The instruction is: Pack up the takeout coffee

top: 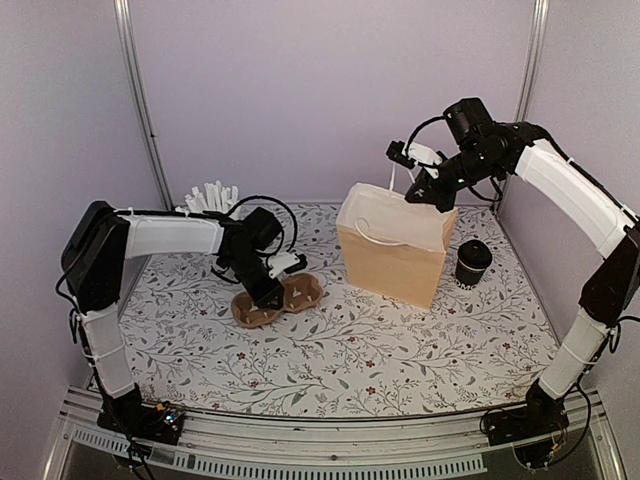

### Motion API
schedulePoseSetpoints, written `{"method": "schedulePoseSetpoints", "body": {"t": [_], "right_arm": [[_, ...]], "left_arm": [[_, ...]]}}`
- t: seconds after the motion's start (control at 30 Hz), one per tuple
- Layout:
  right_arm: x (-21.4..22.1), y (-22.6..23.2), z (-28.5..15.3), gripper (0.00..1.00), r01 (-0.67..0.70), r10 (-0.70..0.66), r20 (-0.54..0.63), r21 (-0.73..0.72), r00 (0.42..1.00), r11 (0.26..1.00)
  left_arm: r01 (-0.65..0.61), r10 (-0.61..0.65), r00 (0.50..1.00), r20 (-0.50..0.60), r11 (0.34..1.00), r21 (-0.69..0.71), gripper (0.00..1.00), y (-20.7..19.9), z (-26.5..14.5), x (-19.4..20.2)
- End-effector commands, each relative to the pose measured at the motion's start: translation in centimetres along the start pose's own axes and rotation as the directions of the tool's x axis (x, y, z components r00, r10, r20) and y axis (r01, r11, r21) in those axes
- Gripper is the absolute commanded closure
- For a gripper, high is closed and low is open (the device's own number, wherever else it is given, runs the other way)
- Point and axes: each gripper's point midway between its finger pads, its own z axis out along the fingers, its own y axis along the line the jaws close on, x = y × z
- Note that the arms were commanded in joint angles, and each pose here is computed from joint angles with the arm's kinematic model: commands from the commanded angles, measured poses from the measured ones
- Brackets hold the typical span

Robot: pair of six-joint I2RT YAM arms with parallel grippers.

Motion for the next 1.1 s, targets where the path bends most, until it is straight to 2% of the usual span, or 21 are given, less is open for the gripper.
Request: {"method": "schedulePoseSetpoints", "body": {"t": [0.0, 0.3, 0.77, 0.93, 1.07], "right_arm": [[0.6, 0.7, 0.5, 1.00, -0.003, 0.002, -0.025, -0.021, 1.000, 1.000], [0.7, 0.7, 0.6, 1.00, -0.003, 0.003, -0.029, -0.021, 1.000, 1.000], [0.6, 0.9, 0.1, 1.00, 0.022, -0.022, -0.028, 0.002, 0.999, 1.000], [0.6, 2.9, -0.4, 1.00, 0.057, -0.057, -0.006, -0.038, 0.998, 0.998], [0.1, 4.3, -1.2, 1.00, 0.082, -0.080, 0.033, -0.070, 0.996, 0.994]], "left_arm": [[-0.030, 0.030, 0.999, 0.017, 1.000, 0.006, 0.66, -0.7, -0.6, -0.1], [-0.007, 0.008, 1.000, 0.021, 1.000, -0.015, 0.71, -0.4, -1.5, -0.6], [0.013, -0.015, 0.976, 0.219, 1.000, 0.010, 0.76, -1.4, -8.3, -4.4], [0.020, -0.019, 0.932, 0.362, 1.000, 0.001, 0.76, -1.9, -13.6, -6.6], [0.004, -0.001, 0.843, 0.538, 1.000, -0.005, 0.76, -2.8, -20.1, -9.1]]}}
